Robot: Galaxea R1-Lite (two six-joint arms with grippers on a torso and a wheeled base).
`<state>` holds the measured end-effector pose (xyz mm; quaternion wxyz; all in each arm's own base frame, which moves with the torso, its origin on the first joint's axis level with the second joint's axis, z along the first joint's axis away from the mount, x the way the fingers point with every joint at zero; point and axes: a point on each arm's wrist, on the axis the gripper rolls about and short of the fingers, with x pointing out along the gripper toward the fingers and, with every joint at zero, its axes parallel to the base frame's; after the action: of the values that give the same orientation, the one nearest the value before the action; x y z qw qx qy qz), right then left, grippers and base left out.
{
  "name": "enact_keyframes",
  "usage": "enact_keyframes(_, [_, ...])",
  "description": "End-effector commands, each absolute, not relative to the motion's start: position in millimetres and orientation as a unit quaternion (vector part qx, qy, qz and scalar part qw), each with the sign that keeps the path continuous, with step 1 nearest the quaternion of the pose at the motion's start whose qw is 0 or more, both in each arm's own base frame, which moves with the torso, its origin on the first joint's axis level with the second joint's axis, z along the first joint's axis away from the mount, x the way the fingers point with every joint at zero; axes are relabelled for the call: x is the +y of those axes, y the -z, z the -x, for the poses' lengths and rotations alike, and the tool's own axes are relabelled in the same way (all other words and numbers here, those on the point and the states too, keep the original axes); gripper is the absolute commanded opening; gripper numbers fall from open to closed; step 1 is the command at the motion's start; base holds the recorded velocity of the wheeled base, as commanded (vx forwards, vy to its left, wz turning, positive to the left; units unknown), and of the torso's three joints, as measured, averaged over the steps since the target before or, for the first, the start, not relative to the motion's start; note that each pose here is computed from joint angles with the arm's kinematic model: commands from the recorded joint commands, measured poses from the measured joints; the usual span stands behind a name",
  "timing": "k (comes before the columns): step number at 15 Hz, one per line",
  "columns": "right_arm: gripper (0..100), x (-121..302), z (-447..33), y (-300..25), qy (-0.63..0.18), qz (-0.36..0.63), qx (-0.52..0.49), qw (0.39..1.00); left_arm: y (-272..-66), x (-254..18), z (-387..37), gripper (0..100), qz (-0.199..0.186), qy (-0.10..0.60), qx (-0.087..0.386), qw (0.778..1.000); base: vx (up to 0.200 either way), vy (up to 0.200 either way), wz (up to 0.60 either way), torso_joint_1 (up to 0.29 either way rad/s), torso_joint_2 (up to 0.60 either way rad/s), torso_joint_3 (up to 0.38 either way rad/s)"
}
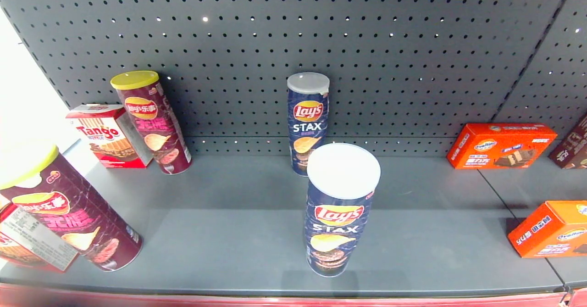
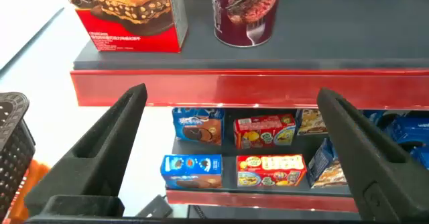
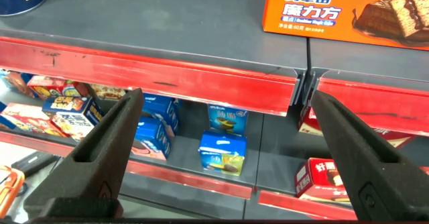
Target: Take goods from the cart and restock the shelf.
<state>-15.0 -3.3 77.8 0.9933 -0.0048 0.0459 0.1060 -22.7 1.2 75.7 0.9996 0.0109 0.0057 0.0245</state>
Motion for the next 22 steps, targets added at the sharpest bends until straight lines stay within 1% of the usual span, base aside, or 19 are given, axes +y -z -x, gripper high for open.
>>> enact_keyframes(1, [100,-3.3,14.9,-77.8,-0.107,0.005,0.046,0.993,-76.1,1.2,22.4,100,-0.011,-0.024,0.008,1.0,0.0,0.0,0.0,0.0,0.0,0.0])
enact_keyframes(5, [100,-2.9,13.4,-79.2,-0.075,0.041,0.052,0.995,-75.6,0.8,22.2,100,-0.022,-0.015,0.009,1.0,0.0,0.0,0.0,0.0,0.0,0.0])
enact_keyframes(6, [100,-2.6,14.5,-94.2,-0.049,0.026,0.036,0.998,-75.8,0.8,22.2,100,-0.022,-0.014,0.008,1.0,0.0,0.0,0.0,0.0,0.0,0.0])
enact_keyframes(7, [100,-1.9,10.9,-148.6,-0.041,0.001,0.009,0.999,-75.6,0.8,22.2,100,-0.022,-0.014,0.009,1.0,0.0,0.0,0.0,0.0,0.0,0.0])
enact_keyframes(8, [100,1.8,-21.3,-206.1,-0.042,-0.042,0.042,0.997,-75.6,0.8,22.2,100,-0.023,-0.014,0.009,1.0,0.0,0.0,0.0,0.0,0.0,0.0])
enact_keyframes(9, [100,4.0,-37.1,-241.4,-0.048,-0.045,0.03,0.997,-75.6,0.7,22.2,100,-0.023,-0.011,0.009,1.0,0.0,0.0,0.0,0.0,0.0,0.0])
enact_keyframes(10, [100,8.6,-58.4,-256.6,-0.07,-0.004,0.044,0.997,-75.6,0.4,22.2,100,-0.023,-0.004,0.009,1.0,0.0,0.0,0.0,0.0,0.0,0.0])
enact_keyframes(12, [100,26.1,-95.5,-260.2,-0.143,0.03,0.075,0.986,-75.6,0.3,22.2,100,-0.023,-0.002,0.008,1.0,0.0,0.0,0.0,0.0,0.0,0.0])
enact_keyframes(15, [100,55.8,-124.6,-246.5,-0.22,0.048,0.129,0.966,-75.6,0.2,22.2,100,-0.023,-0.001,0.008,1.0,0.0,0.0,0.0,0.0,0.0,0.0])
enact_keyframes(20, [100,90.8,-132.5,-221.3,-0.302,0.081,0.189,0.931,-75.9,0.0,22.3,100,-0.021,0.004,0.008,1.0,0.0,0.0,0.0,0.0,0.0,0.0])
enact_keyframes(22, [100,99.2,-135.2,-217.4,-0.316,0.088,0.199,0.923,-75.9,0.0,22.3,100,-0.021,0.004,0.008,1.0,0.0,0.0,0.0,0.0,0.0,0.0])
